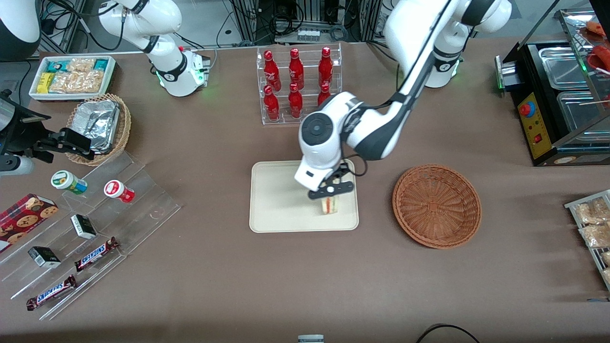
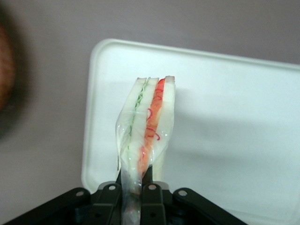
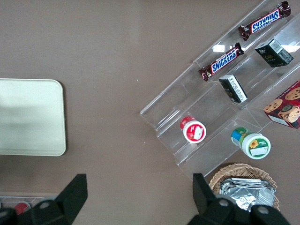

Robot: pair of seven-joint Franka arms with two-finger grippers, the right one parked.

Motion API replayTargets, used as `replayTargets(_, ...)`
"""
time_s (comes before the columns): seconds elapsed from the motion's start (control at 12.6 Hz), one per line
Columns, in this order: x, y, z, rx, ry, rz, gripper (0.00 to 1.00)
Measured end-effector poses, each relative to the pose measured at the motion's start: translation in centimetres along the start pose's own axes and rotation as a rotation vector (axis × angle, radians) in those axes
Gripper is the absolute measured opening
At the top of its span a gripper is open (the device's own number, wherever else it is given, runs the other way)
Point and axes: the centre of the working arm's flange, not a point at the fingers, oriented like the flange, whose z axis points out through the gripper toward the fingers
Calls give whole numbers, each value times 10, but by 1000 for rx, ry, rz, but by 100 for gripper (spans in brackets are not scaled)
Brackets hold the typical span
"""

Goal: Place sandwich from basket to tray
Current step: 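Lift the sandwich and carry it over the cream tray, then lower the sandwich onto the tray and open the left gripper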

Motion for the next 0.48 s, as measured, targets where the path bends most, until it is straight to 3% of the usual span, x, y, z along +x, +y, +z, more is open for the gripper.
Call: replayTargets(0.48,-6,20,35,-29,22,23,14)
